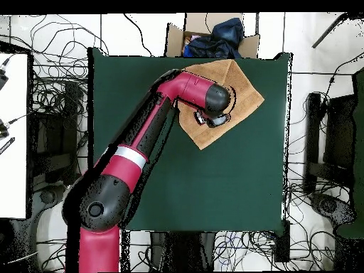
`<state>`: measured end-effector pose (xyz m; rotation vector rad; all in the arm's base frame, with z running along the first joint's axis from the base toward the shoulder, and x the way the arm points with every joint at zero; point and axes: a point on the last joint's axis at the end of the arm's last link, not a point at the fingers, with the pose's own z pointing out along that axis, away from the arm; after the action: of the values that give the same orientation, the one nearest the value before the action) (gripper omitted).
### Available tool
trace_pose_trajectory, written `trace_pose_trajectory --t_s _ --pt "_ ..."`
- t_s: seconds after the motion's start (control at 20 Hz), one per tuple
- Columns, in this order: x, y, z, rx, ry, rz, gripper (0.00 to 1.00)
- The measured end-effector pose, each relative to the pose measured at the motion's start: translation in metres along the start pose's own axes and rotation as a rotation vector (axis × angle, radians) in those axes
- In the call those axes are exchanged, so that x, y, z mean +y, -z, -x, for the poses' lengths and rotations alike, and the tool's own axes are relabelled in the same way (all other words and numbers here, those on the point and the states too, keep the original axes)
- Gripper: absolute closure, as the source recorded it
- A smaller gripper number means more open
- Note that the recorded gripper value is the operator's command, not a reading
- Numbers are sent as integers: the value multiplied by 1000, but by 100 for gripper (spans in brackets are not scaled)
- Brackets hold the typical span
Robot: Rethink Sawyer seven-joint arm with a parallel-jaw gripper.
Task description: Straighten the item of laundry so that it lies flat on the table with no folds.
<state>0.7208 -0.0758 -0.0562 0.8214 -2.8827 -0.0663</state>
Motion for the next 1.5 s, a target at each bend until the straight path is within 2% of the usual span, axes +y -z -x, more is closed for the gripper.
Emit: trace_pose_trajectory --t_s 0.65,1.1,1.35,1.5 --pt "6 -1 6 72 63 -14 100" --pt "19 -4 3 145 88 22 100" --pt "40 -10 -4 201 90 61 100" --pt "47 -13 -7 221 90 66 100"
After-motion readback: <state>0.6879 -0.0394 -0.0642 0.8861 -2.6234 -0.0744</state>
